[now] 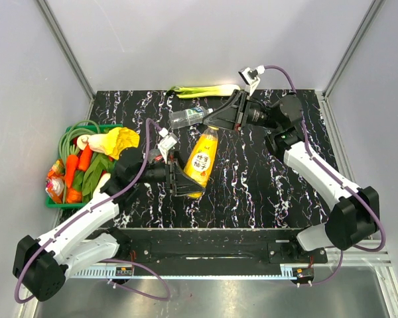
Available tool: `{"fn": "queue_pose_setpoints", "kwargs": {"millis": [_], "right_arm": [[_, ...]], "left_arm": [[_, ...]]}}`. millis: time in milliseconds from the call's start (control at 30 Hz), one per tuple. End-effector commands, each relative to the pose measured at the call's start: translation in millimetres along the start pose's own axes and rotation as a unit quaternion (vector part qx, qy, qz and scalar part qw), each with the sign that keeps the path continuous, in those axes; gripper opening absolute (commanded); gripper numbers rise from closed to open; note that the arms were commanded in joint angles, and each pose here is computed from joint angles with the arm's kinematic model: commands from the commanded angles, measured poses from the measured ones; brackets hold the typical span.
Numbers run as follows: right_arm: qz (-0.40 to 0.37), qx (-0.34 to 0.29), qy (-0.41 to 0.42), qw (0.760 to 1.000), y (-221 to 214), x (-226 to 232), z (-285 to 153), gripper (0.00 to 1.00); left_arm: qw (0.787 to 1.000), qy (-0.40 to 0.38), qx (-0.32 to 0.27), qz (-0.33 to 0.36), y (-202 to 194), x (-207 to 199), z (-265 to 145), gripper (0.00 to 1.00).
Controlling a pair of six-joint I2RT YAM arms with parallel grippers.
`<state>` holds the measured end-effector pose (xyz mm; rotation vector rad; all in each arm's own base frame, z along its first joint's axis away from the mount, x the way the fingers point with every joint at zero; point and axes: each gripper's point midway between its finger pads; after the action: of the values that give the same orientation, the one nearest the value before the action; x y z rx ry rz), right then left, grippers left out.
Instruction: Unscrew the bottle caps
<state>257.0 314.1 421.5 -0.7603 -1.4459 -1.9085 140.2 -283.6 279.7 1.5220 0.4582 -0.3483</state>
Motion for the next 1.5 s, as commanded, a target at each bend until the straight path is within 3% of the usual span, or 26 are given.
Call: {"fn": "queue_pose_setpoints", "kwargs": {"millis": [0, 300, 400, 500, 633, 900, 1067, 1467], "right_arm": [[-0.045, 0.047, 0.073, 0.995, -12.4, 49.6, -4.8, 0.0], [-0.043, -0.005, 0.057, 0.997, 4.1, 48.0, -8.4, 0.03], [-0.048, -0.036, 0.047, 0.997, 12.9, 46.6, -13.8, 0.46], [-0.053, -0.061, 0.03, 0.996, 20.9, 40.7, -18.8, 0.71], [-0.048, -0.075, 0.004, 0.996, 23.8, 29.7, -22.0, 0.98], [-0.023, -0.082, -0.052, 0.995, 25.4, -2.3, -24.9, 1.0], [0.016, -0.1, -0.121, 0.987, 30.6, -36.0, -27.7, 1.0], [0.08, -0.086, -0.149, 0.982, 32.8, -62.2, -16.5, 1.0]], "left_arm": [[0.985, -0.099, -0.075, 0.121, 50.4, -51.7, -7.5, 0.44], [0.993, -0.042, -0.03, 0.109, 36.7, -27.0, -4.0, 0.45], [0.995, 0.013, -0.008, 0.103, 26.6, -6.3, -5.8, 0.44], [0.993, 0.062, 0.013, 0.1, 18.7, 10.9, -9.4, 0.44], [0.989, 0.106, 0.041, 0.094, 5.4, 26.5, -16.3, 0.44], [0.973, 0.191, 0.073, 0.103, -2.3, 48.4, -33.8, 0.44], [0.951, 0.274, 0.077, 0.124, 7.3, 62.4, -52.6, 0.43], [0.865, 0.466, 0.126, 0.136, 23.2, 93.7, -83.6, 0.4]]}}
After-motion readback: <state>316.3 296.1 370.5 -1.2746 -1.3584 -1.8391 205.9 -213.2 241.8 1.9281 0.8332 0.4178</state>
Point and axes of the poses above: each gripper's point midway between its finger pads, its own z axis out along the fingers, its own x axis along the line the jaws close on, y = z × x, and after that the axes turned 11 degrees about z, right-handed
